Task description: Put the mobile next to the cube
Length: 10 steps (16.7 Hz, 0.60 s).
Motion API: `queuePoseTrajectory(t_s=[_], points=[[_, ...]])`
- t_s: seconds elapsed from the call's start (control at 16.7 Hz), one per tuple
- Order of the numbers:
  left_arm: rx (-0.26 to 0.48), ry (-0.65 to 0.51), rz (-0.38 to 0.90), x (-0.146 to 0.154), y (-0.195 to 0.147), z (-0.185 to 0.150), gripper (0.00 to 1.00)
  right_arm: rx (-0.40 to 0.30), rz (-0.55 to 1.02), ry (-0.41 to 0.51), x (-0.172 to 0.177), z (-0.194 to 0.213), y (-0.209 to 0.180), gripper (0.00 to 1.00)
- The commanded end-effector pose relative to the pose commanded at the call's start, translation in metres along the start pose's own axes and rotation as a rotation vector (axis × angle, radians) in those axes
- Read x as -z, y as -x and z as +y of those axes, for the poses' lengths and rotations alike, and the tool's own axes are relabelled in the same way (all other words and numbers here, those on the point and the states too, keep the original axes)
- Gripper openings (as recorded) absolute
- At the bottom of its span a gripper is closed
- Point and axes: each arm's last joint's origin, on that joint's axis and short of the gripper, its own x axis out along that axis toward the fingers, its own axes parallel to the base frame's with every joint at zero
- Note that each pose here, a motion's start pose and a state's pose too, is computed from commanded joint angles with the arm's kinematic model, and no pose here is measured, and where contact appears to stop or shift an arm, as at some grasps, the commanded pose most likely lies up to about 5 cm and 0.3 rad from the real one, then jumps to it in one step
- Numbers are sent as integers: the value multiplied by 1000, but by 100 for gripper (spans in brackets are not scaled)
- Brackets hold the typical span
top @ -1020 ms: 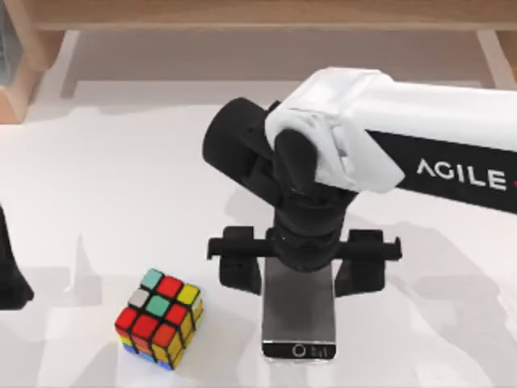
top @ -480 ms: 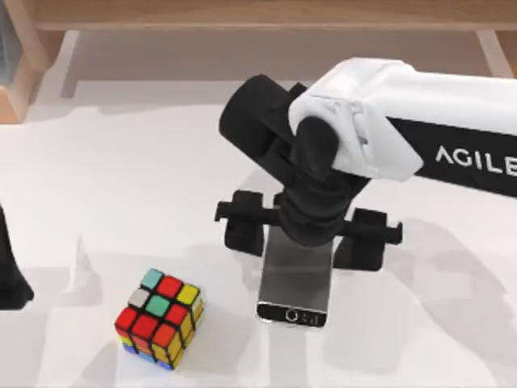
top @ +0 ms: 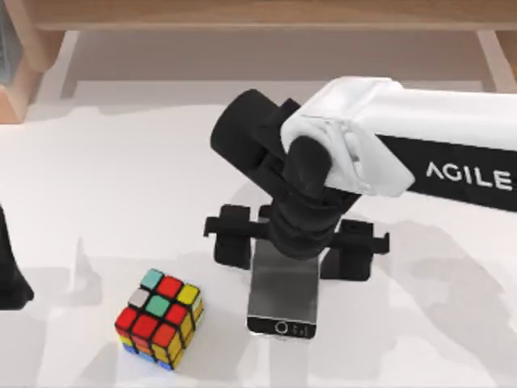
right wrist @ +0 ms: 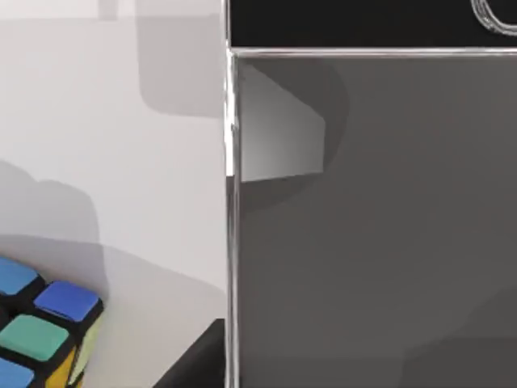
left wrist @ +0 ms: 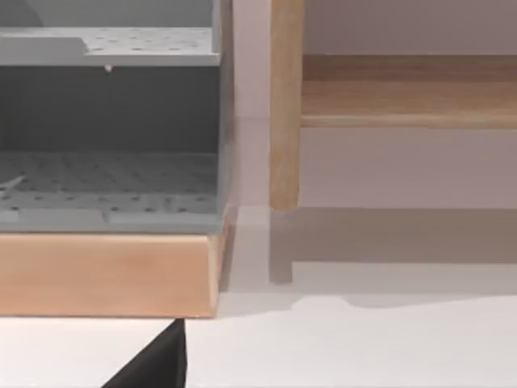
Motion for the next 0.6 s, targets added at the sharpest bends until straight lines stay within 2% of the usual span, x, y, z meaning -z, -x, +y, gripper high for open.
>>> queuePoseTrajectory(t_s=[0.36, 0.6], points=[[0, 0, 0, 0, 0, 0, 100, 67, 91, 74, 19, 1, -29, 0], [0, 0, 0, 0, 0, 0, 100, 92, 112, 82, 22, -1, -38, 0]])
